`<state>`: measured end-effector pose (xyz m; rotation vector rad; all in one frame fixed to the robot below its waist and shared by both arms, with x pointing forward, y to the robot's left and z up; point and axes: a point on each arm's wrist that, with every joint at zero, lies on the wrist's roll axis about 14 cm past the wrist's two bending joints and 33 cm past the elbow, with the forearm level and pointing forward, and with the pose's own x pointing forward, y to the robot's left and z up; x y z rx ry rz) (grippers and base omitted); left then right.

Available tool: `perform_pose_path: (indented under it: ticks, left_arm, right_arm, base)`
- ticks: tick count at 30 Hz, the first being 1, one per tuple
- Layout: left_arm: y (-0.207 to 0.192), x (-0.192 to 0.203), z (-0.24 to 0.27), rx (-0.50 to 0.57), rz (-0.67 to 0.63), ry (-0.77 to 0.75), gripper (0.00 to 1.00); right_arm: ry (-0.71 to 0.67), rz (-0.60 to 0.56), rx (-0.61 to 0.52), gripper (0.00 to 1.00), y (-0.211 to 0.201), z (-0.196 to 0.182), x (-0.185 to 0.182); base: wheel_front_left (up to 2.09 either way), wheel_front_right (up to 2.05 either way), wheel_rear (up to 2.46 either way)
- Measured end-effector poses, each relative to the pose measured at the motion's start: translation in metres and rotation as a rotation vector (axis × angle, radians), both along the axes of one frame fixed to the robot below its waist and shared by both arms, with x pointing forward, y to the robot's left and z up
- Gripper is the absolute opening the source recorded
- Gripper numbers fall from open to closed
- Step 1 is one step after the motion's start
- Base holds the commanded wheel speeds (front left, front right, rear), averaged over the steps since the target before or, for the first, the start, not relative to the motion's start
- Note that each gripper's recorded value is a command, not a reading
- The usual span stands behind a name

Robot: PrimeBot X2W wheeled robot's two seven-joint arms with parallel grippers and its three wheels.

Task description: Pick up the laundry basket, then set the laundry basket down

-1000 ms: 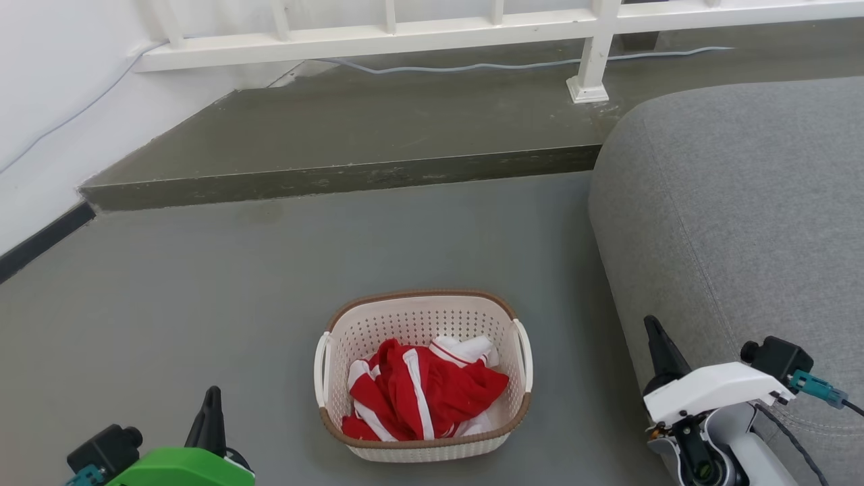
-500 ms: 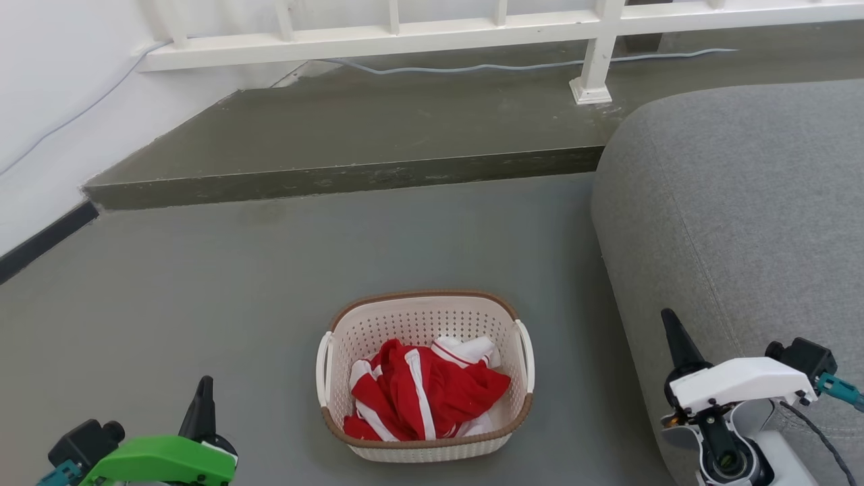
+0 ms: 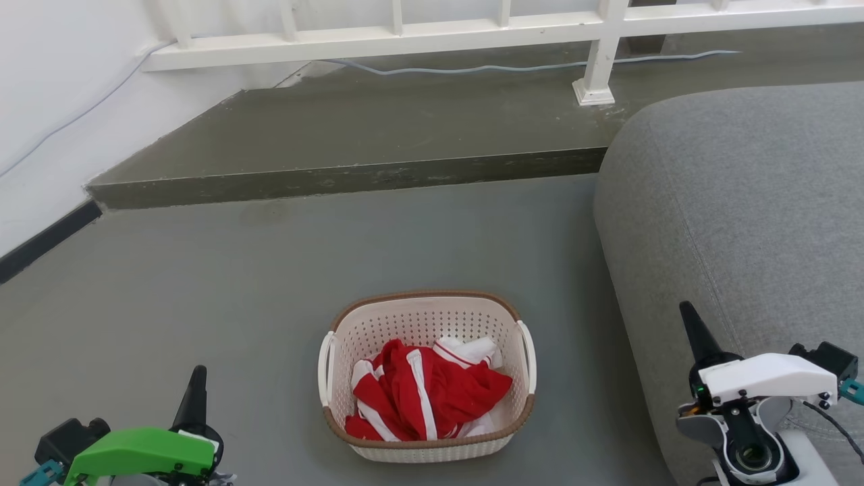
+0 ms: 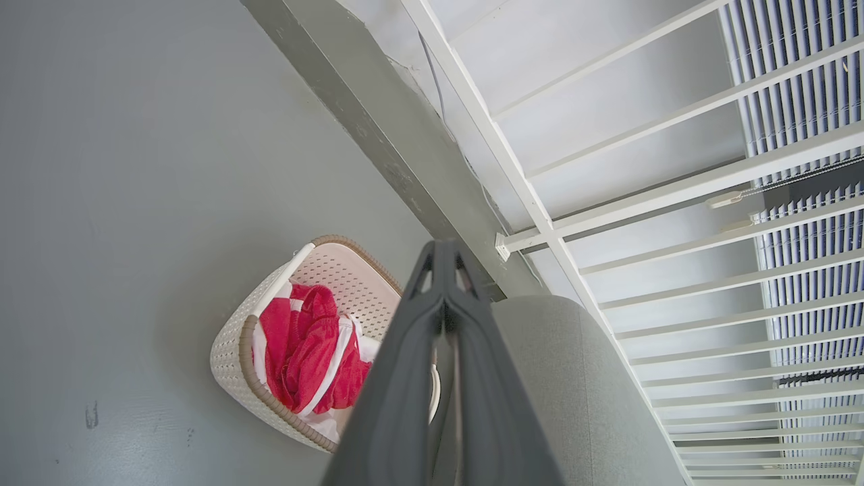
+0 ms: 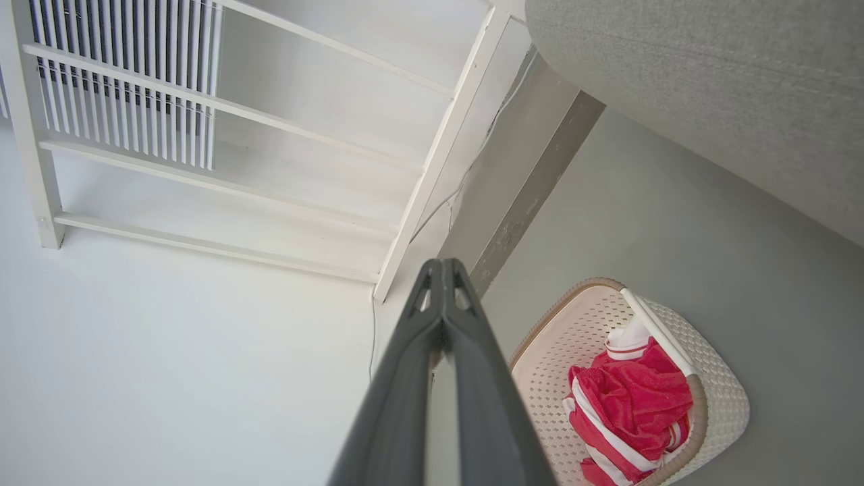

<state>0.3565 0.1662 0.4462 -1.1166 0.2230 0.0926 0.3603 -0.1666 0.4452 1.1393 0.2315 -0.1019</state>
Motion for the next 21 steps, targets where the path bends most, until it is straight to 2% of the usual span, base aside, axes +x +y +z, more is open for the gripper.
perform_pose_path:
  ticks: [21]
  left_arm:
    - [0.009, 0.008, 0.012, -0.244, 0.046, -0.039, 0.00]
  right_arm:
    - [-0.047, -0.077, 0.230, 0.00, -0.019, 0.012, 0.007]
  base:
    - [0.00, 0.00, 0.00]
